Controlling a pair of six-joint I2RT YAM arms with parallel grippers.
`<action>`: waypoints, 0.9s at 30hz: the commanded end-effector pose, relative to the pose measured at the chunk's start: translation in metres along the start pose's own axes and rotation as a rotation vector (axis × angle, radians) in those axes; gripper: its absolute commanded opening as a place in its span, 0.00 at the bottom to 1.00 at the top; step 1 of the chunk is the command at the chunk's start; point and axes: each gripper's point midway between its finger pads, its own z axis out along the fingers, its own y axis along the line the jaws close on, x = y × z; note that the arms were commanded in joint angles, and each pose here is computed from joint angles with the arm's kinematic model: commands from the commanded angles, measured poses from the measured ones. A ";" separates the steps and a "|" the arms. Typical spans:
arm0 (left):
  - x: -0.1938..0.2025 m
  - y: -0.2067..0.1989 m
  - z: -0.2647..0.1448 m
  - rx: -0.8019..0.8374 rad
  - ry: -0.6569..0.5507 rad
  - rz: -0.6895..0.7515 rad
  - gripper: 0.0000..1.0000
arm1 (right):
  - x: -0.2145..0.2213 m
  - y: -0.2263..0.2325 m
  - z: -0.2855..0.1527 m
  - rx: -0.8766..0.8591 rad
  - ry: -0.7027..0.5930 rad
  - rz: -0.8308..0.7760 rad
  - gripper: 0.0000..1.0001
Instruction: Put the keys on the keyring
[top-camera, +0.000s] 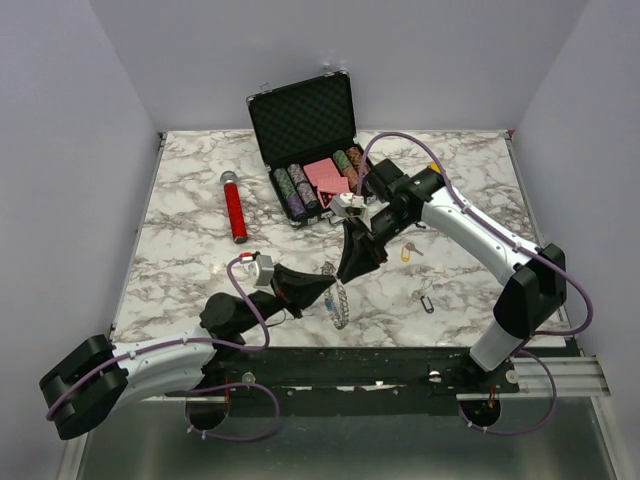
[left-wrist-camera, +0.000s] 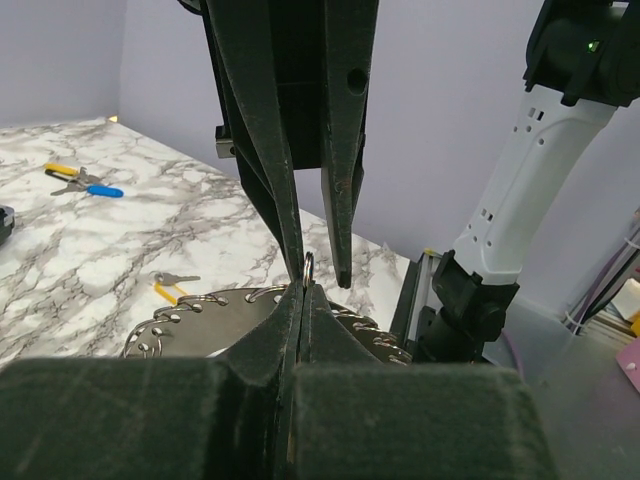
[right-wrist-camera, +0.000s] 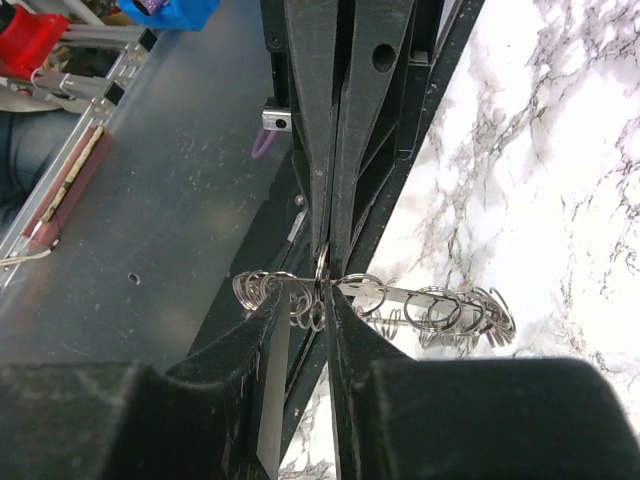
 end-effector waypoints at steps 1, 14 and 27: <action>-0.017 -0.001 0.002 0.000 -0.075 0.004 0.00 | 0.000 0.000 0.007 -0.035 -0.034 0.032 0.27; -0.016 0.001 0.003 -0.012 -0.074 0.001 0.00 | 0.002 -0.003 0.007 -0.027 -0.031 0.046 0.10; -0.010 0.010 -0.007 -0.064 0.029 0.120 0.32 | 0.013 -0.015 -0.003 0.075 0.092 0.044 0.01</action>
